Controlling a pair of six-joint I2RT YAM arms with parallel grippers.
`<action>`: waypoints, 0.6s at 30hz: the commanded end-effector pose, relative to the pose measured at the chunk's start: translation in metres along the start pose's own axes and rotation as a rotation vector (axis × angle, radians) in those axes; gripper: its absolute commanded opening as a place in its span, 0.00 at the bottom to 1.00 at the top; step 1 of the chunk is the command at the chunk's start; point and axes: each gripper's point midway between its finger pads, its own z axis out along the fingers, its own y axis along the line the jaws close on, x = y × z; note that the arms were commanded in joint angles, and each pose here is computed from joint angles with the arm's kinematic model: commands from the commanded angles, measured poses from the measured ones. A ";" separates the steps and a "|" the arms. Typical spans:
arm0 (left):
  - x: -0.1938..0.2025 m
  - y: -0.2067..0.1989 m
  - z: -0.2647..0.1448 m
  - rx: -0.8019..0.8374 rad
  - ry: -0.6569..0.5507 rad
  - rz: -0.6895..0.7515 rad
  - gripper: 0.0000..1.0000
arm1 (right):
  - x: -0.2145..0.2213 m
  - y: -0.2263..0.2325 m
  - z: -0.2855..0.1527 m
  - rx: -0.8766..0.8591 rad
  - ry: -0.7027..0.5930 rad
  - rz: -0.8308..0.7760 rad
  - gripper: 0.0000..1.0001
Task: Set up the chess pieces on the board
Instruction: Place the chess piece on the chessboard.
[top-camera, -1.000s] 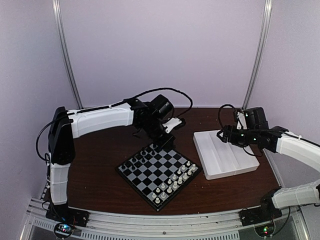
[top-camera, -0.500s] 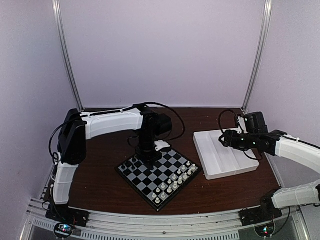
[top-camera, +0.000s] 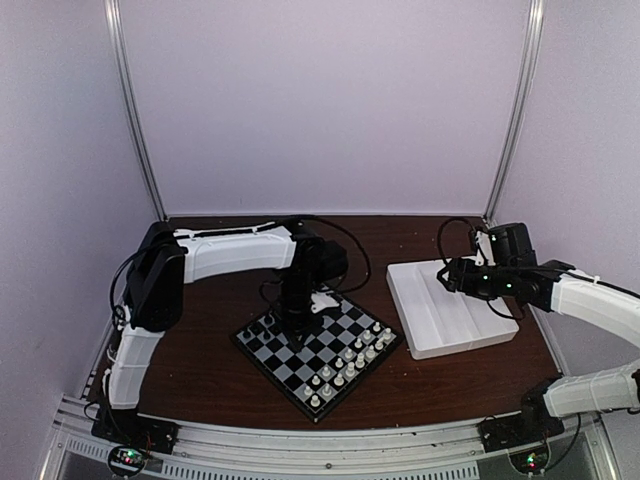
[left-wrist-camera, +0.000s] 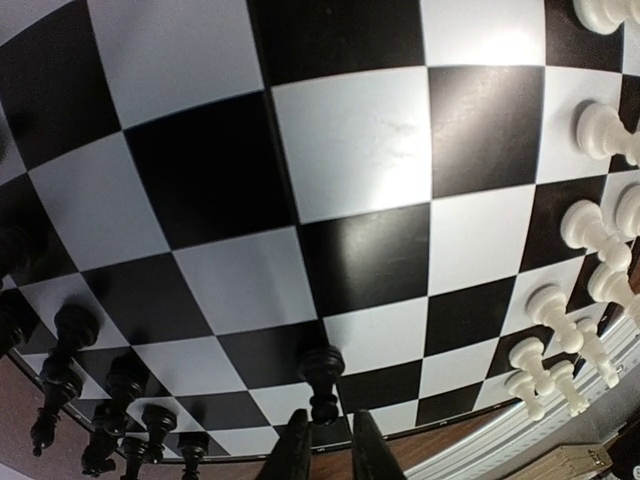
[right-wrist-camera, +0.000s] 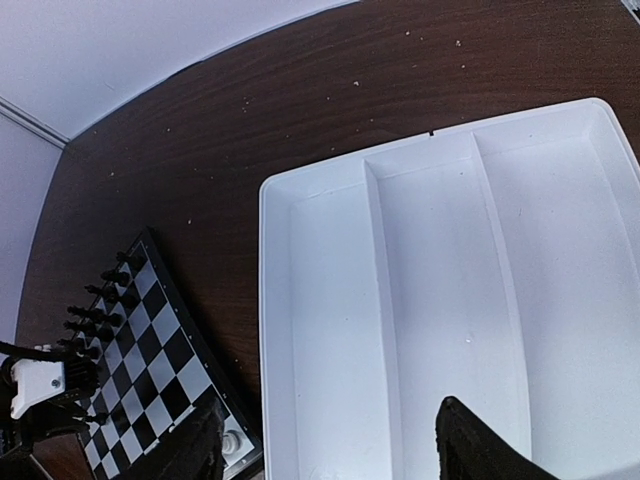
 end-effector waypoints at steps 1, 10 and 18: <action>-0.001 0.001 0.002 -0.022 0.012 0.000 0.18 | -0.003 0.003 0.001 -0.019 -0.010 0.003 0.72; -0.004 -0.001 -0.010 -0.040 -0.056 0.008 0.33 | -0.002 0.000 0.000 -0.012 -0.008 0.003 0.72; -0.017 0.004 -0.020 -0.152 -0.236 -0.021 0.38 | 0.002 0.000 0.006 -0.025 0.008 0.012 0.72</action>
